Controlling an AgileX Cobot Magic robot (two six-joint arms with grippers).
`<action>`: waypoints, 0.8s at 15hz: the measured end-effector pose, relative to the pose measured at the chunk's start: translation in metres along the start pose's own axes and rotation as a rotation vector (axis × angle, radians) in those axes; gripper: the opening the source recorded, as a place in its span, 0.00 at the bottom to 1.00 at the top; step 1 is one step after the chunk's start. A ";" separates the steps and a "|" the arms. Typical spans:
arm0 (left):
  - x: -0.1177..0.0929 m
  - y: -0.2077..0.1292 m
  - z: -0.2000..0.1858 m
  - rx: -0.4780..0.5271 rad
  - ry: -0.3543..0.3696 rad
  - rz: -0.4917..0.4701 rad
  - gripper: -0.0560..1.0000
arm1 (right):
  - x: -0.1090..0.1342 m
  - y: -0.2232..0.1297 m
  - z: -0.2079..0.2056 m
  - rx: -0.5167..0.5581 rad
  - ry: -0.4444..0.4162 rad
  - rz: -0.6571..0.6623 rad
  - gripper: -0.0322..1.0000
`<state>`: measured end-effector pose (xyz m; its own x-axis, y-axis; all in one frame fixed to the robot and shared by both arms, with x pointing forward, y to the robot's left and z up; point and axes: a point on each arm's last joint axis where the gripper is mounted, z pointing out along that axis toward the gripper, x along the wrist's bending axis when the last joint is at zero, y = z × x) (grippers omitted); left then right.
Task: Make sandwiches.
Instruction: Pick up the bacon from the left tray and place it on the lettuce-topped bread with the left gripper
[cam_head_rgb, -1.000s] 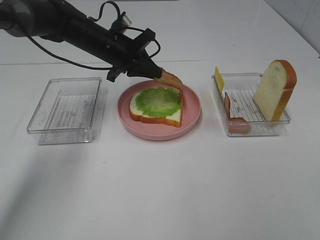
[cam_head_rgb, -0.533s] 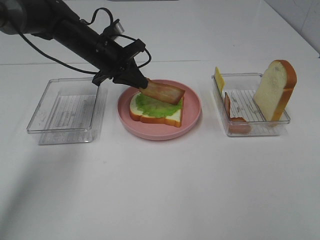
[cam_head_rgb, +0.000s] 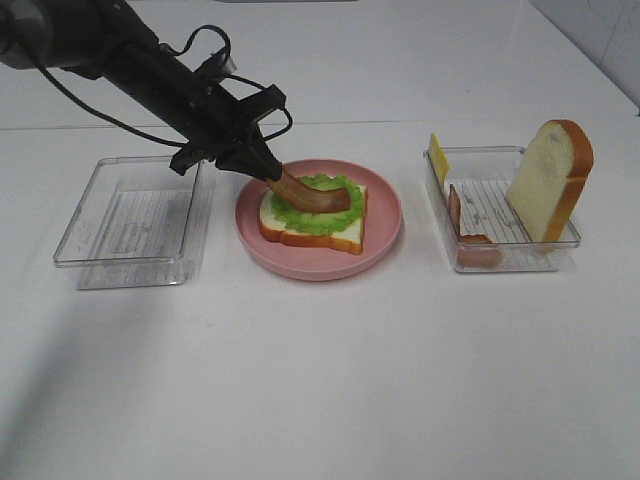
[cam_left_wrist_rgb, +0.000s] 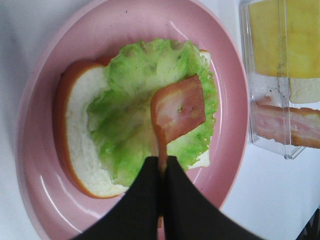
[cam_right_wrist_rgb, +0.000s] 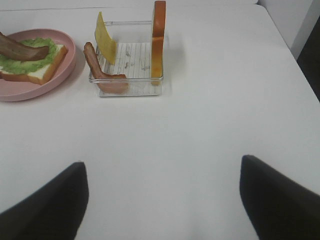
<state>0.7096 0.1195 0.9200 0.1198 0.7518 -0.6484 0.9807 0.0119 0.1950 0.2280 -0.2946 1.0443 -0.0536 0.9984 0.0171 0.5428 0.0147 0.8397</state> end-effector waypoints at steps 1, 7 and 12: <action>0.000 0.000 0.000 0.000 0.000 -0.002 0.07 | 0.000 0.000 0.000 0.000 0.000 0.000 0.79; -0.002 0.000 -0.003 -0.003 0.001 0.003 0.69 | 0.000 0.000 0.000 0.000 0.000 0.000 0.79; -0.020 0.005 -0.039 -0.054 0.106 0.151 0.82 | 0.000 0.000 0.000 0.000 0.000 0.000 0.79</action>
<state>0.7062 0.1297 0.9626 0.2453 0.8131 -0.5278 0.9428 -0.0735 0.3250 0.2280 -0.2946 1.0443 -0.0536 0.9984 0.0171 0.5428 0.0147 0.8397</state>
